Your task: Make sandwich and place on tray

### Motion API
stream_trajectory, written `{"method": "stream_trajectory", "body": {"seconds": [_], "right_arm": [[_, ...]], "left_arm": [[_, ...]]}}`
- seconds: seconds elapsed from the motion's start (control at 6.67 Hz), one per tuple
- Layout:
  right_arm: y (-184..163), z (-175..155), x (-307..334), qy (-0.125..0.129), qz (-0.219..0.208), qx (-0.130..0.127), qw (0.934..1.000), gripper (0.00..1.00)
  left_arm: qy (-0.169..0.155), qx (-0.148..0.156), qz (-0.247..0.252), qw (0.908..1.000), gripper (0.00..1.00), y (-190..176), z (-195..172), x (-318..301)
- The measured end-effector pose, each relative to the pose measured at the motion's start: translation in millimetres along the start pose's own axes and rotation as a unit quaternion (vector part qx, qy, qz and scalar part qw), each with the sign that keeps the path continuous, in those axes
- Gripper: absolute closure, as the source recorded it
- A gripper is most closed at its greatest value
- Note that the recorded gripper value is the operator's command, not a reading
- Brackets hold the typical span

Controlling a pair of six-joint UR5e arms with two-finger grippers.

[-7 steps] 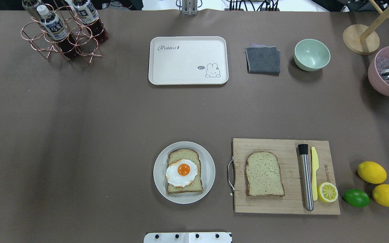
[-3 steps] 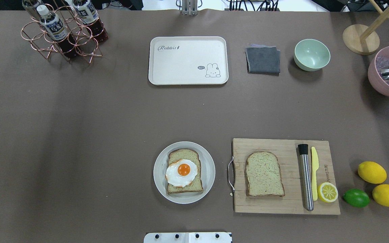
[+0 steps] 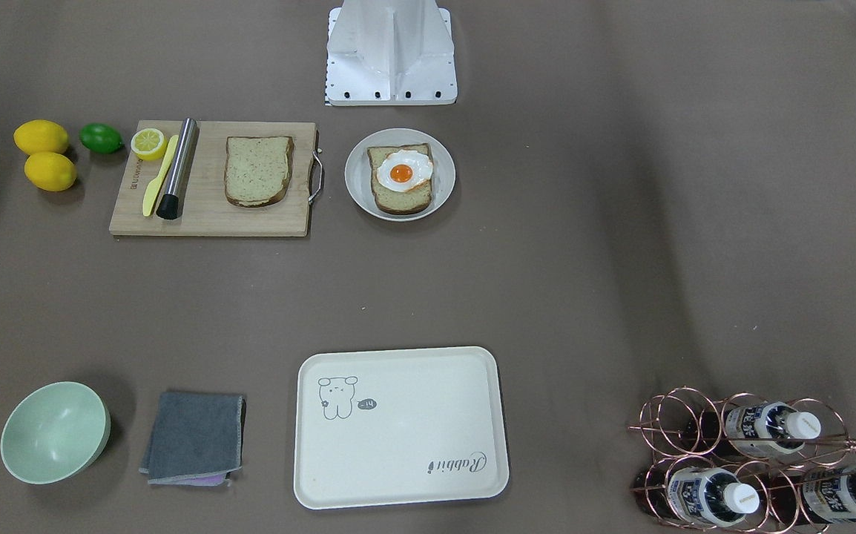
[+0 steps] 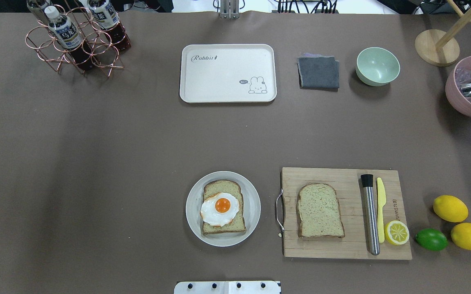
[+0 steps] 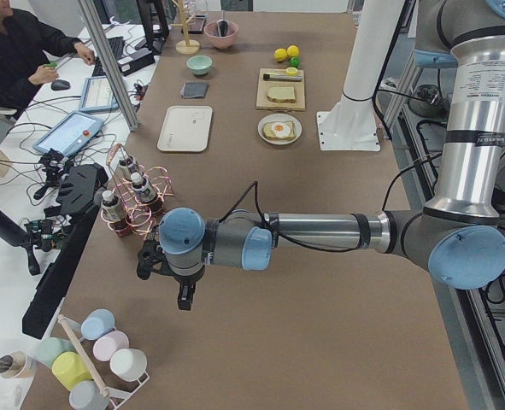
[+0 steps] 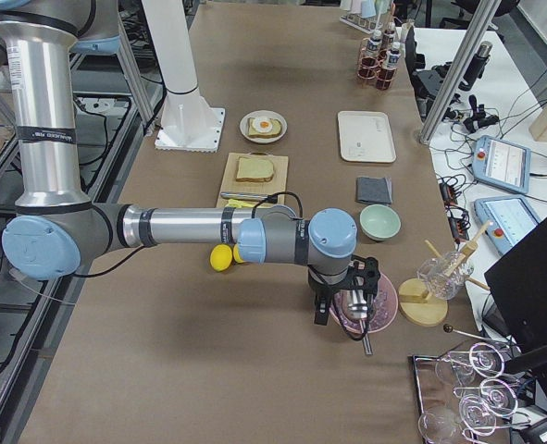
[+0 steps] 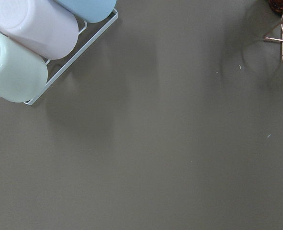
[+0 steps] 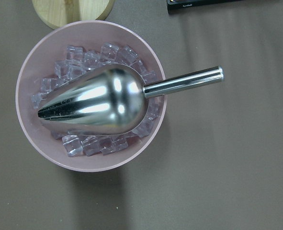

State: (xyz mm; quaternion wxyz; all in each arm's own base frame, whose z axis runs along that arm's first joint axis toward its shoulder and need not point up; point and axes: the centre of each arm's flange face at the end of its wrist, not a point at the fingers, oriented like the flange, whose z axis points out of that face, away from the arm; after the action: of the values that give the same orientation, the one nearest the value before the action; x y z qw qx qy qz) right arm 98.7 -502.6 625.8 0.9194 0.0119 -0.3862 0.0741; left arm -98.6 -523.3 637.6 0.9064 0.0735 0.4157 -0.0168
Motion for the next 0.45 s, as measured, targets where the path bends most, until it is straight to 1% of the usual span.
{"method": "stream_trajectory", "body": {"seconds": [0.45], "right_arm": [[0.3,-0.2,-0.2,0.0,-0.002,0.001,1.0,0.0]], "left_arm": [[0.001,0.009,0.011,0.9999,0.02,-2.2,-8.0,9.6]]}}
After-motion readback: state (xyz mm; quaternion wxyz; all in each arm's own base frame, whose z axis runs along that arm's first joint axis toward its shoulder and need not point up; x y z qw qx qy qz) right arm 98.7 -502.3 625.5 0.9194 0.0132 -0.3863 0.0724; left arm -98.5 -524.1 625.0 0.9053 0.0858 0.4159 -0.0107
